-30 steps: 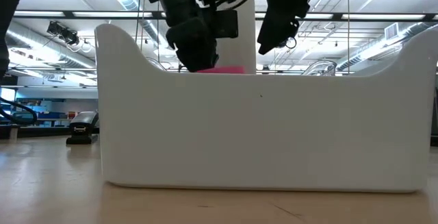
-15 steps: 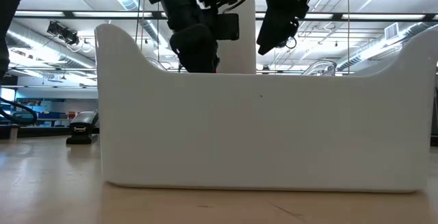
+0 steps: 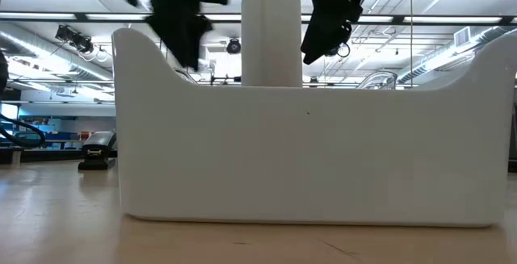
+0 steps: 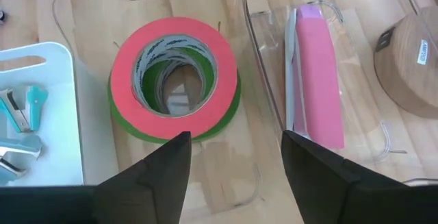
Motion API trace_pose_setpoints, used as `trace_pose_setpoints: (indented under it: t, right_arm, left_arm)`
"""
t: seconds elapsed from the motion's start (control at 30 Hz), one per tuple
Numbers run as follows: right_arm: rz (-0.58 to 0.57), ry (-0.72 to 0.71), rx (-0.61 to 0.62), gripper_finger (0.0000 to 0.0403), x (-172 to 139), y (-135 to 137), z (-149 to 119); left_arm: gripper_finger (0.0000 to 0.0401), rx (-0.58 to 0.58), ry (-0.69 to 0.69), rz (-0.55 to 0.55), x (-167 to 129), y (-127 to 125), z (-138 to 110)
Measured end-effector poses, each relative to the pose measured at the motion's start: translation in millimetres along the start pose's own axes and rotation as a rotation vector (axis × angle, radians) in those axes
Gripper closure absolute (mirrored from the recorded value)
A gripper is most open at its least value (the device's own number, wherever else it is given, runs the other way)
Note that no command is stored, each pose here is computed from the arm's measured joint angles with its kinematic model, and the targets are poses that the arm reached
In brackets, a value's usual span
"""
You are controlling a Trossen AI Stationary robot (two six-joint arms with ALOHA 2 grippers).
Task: Pick and place Stapler, Stapler remover, tape
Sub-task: Put the black stapler into the top transparent bin
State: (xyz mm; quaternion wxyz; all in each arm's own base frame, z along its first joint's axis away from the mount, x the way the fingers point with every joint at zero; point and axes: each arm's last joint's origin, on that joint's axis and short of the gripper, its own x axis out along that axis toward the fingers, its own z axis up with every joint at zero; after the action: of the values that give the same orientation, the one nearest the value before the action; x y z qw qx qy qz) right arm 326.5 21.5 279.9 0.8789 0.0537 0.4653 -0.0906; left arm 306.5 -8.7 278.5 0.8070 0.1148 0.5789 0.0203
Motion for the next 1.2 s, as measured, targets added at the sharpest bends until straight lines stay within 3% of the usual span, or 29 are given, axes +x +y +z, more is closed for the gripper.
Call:
trace_pose_setpoints:
  t: [0.17, 0.43, 0.63, 0.9, 1.03, 1.2]
  right_arm:
    - [-0.009, -0.015, 0.007, 0.0175, 0, 0, 1]
    - [-0.013, -0.040, 0.011, 0.0175, 0, 0, 4]
    - [-0.012, -0.043, 0.011, 0.0175, 0, 0, 4]
    - [-0.013, -0.039, -0.022, 0.0175, 0, 0, 3]
    - [-0.002, -0.034, -0.024, 0.0175, 0, 1, 3]
    - [0.006, -0.031, -0.033, 0.0175, -1, 6, 2]
  left_arm:
    - [0.0183, -0.106, 0.208, 0.046, -10, 1, -24]
    - [0.0184, -0.628, 0.403, 0.186, -14, 9, -46]
    - [0.0188, -0.946, 0.421, 0.285, -6, 1, -54]
    - [0.0208, -1.184, 0.516, 0.428, 25, -26, -85]
    - [0.0208, -1.347, 0.447, 0.487, 37, -36, -91]
    - [0.0208, -1.513, 0.360, 0.460, 50, -46, -92]
